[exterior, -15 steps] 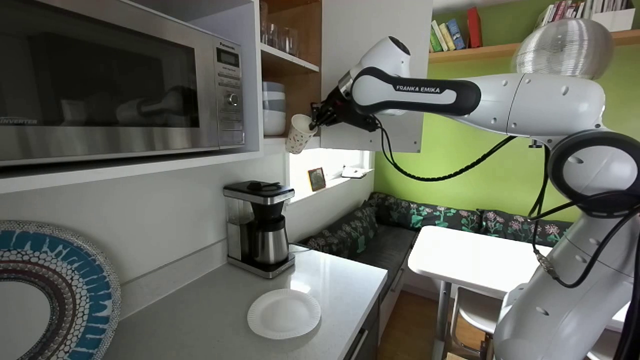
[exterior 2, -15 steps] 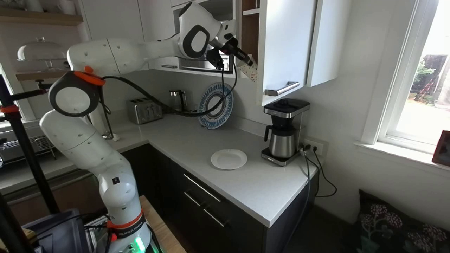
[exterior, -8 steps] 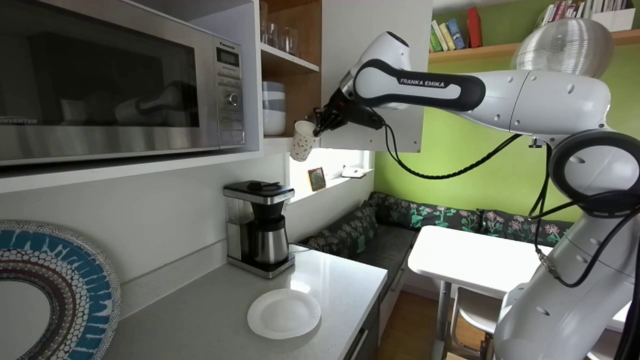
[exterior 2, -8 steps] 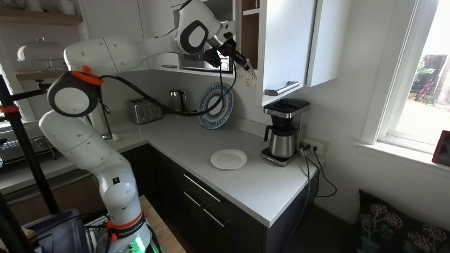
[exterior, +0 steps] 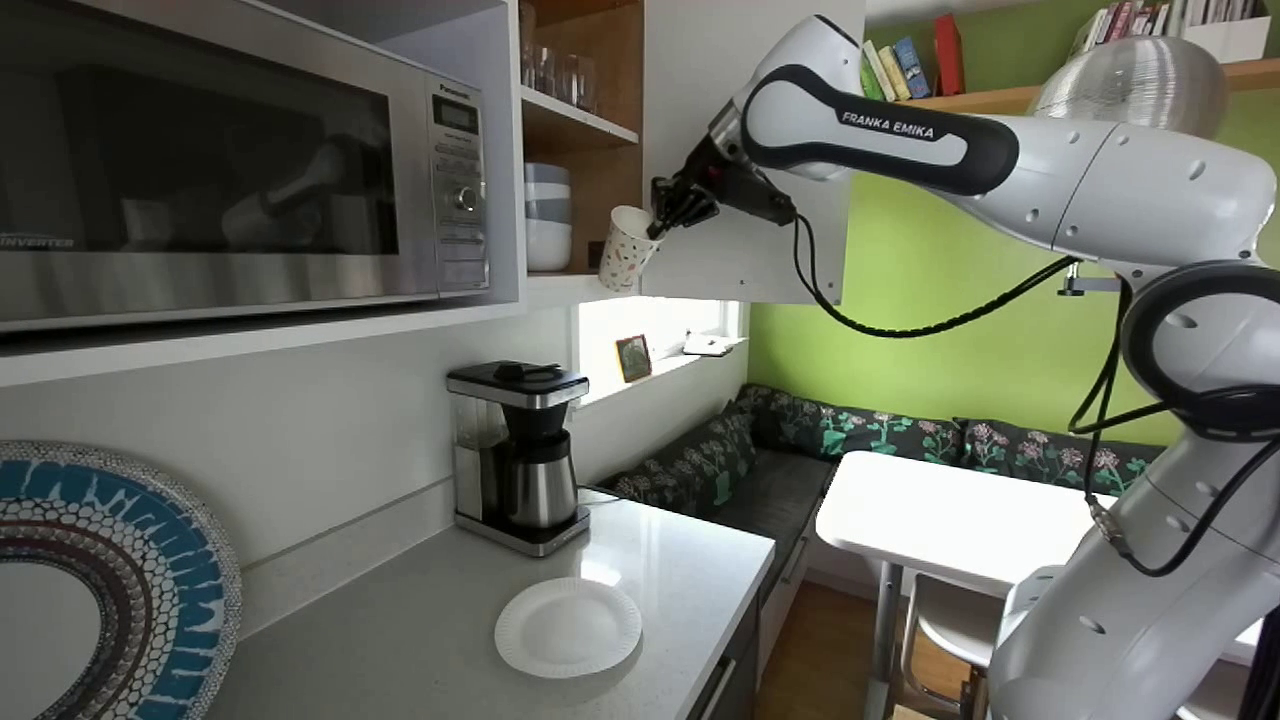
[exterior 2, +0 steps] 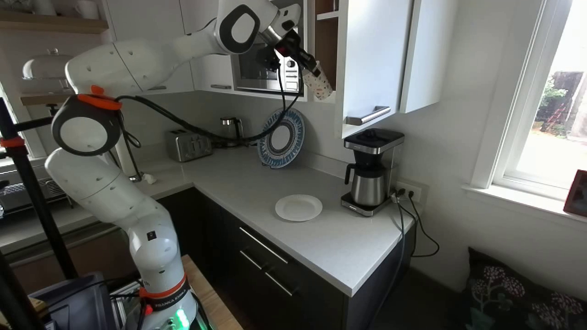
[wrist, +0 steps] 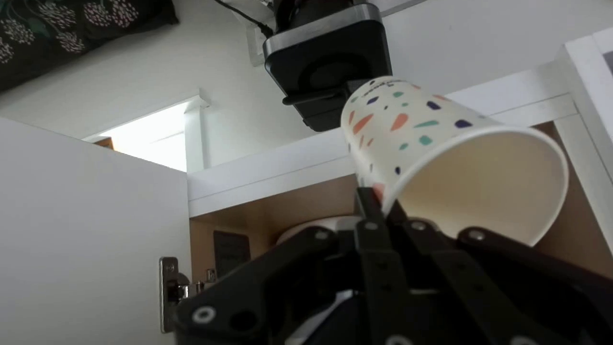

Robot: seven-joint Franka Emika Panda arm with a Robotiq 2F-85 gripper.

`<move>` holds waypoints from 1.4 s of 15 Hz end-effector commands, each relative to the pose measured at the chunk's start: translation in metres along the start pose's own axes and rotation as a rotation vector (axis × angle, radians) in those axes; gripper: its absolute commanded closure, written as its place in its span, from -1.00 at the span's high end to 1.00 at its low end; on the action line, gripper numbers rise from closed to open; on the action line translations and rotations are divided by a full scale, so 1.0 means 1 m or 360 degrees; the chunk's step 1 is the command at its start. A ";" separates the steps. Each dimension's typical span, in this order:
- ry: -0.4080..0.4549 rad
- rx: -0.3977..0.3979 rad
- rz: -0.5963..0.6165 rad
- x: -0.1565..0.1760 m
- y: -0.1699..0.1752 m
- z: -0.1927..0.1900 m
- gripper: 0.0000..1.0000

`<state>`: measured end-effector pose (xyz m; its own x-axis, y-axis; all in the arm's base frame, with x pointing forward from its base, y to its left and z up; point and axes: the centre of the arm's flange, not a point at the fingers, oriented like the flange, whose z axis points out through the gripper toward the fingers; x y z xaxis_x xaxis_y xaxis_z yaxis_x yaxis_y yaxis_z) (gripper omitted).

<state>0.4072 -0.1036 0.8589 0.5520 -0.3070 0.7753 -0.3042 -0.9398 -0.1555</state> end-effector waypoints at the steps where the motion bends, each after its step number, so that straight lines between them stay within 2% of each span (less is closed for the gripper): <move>1: 0.0025 0.0152 0.0091 0.012 -0.002 0.004 -0.98; 5: 0.0067 0.0246 0.0232 0.031 -0.016 0.009 -0.98; 9: 0.0173 0.0224 0.0420 0.056 -0.021 0.019 -0.98; 18: 0.0033 0.0310 0.0720 0.087 -0.048 0.060 -0.98; 19: 0.0055 0.0299 0.0737 0.092 -0.052 0.063 -0.98; 21: 0.0011 0.0300 0.0781 0.098 -0.058 0.066 -0.98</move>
<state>0.5113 -0.0938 0.8852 0.3631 -0.6756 0.6416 -0.3606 -0.7369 -0.5718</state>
